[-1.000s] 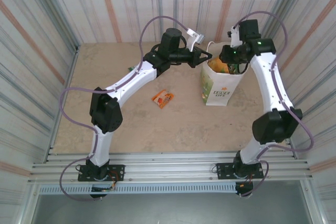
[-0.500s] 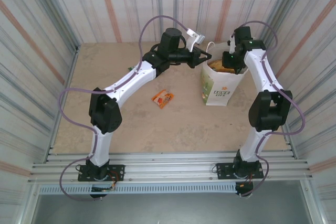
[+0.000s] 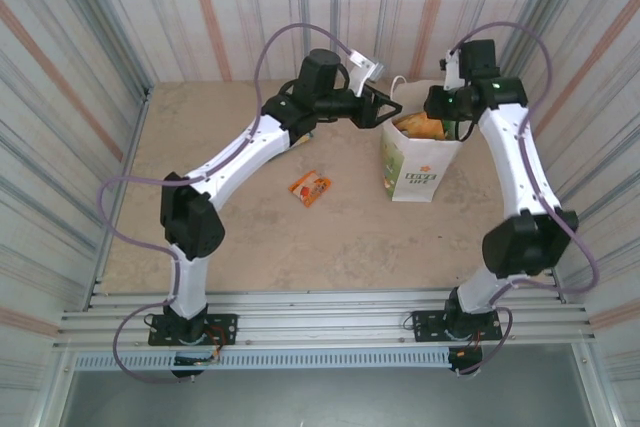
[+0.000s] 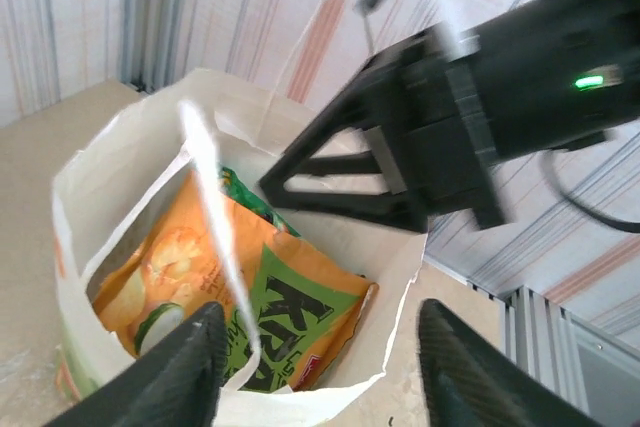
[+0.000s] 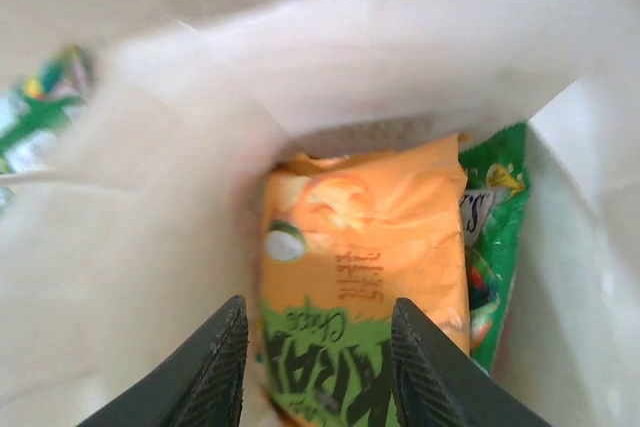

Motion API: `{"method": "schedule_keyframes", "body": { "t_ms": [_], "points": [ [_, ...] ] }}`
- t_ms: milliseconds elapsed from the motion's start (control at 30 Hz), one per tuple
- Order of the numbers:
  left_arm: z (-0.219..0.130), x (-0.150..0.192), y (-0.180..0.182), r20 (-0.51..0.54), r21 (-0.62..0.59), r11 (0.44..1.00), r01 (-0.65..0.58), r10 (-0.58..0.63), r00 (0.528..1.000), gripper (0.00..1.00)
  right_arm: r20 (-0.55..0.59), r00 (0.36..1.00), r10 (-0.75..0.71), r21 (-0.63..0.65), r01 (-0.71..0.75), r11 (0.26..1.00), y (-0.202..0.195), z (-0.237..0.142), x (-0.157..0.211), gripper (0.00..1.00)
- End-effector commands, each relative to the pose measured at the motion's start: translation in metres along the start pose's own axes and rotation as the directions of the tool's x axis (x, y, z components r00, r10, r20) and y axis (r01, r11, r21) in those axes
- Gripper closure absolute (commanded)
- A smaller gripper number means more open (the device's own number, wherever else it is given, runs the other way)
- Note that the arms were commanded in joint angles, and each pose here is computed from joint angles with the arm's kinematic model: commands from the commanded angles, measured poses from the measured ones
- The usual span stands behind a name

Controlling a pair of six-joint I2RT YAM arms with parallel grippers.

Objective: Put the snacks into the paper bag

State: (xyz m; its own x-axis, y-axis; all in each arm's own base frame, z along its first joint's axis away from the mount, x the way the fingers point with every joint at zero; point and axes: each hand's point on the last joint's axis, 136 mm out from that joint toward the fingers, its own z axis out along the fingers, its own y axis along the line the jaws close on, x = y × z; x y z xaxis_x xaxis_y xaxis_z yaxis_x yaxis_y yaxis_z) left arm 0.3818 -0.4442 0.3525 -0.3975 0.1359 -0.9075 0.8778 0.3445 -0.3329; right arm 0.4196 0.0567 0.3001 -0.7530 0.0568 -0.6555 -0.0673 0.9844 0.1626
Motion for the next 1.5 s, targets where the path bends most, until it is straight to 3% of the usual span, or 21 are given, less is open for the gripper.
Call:
{"method": "schedule_keyframes", "body": {
  "t_ms": [0, 200, 367, 500, 633, 767, 933, 1100, 1467],
  "points": [
    [-0.035, -0.021, -0.018, 0.019, -0.062, 0.997, -0.035, 0.037, 0.999, 0.40, 0.091, 0.996, -0.003, -0.044, 0.007, 0.999, 0.019, -0.057, -0.007, 0.58],
    [-0.070, 0.000, -0.006, -0.044, -0.165, 0.986, 0.026, -0.034, 0.998, 0.34, 0.125, 0.992, -0.035, -0.100, 0.047, 0.994, 0.049, -0.095, 0.024, 0.58],
    [-0.105, 0.049, 0.037, -0.075, -0.294, 0.933, 0.206, -0.238, 0.968, 0.34, 0.139, 0.990, -0.021, -0.222, 0.051, 0.974, 0.083, -0.105, 0.064, 0.59],
    [-0.130, 0.095, 0.079, -0.042, -0.383, 0.854, 0.351, -0.396, 0.917, 0.35, 0.149, 0.989, 0.002, -0.332, 0.048, 0.942, 0.110, -0.100, 0.098, 0.60],
    [-0.155, 0.142, 0.130, 0.030, -0.485, 0.732, 0.478, -0.532, 0.846, 0.36, 0.167, 0.986, 0.023, -0.458, 0.057, 0.887, 0.143, -0.083, 0.141, 0.61],
    [-0.178, 0.180, 0.173, 0.084, -0.532, 0.619, 0.578, -0.640, 0.763, 0.36, 0.172, 0.985, 0.012, -0.479, 0.073, 0.875, 0.162, -0.066, 0.178, 0.61],
    [-0.205, 0.210, 0.219, 0.132, -0.587, 0.496, 0.640, -0.721, 0.680, 0.36, 0.187, 0.981, -0.047, -0.489, 0.135, 0.862, 0.186, -0.053, 0.207, 0.61],
    [-0.214, 0.230, 0.252, 0.161, -0.611, 0.421, 0.670, -0.763, 0.626, 0.38, 0.157, 0.985, -0.068, -0.524, 0.142, 0.840, 0.208, -0.038, 0.223, 0.61],
    [-0.204, 0.247, 0.300, 0.191, -0.632, 0.363, 0.685, -0.783, 0.592, 0.39, 0.107, 0.988, -0.108, -0.550, 0.149, 0.822, 0.231, -0.017, 0.233, 0.61]
  ]
}}
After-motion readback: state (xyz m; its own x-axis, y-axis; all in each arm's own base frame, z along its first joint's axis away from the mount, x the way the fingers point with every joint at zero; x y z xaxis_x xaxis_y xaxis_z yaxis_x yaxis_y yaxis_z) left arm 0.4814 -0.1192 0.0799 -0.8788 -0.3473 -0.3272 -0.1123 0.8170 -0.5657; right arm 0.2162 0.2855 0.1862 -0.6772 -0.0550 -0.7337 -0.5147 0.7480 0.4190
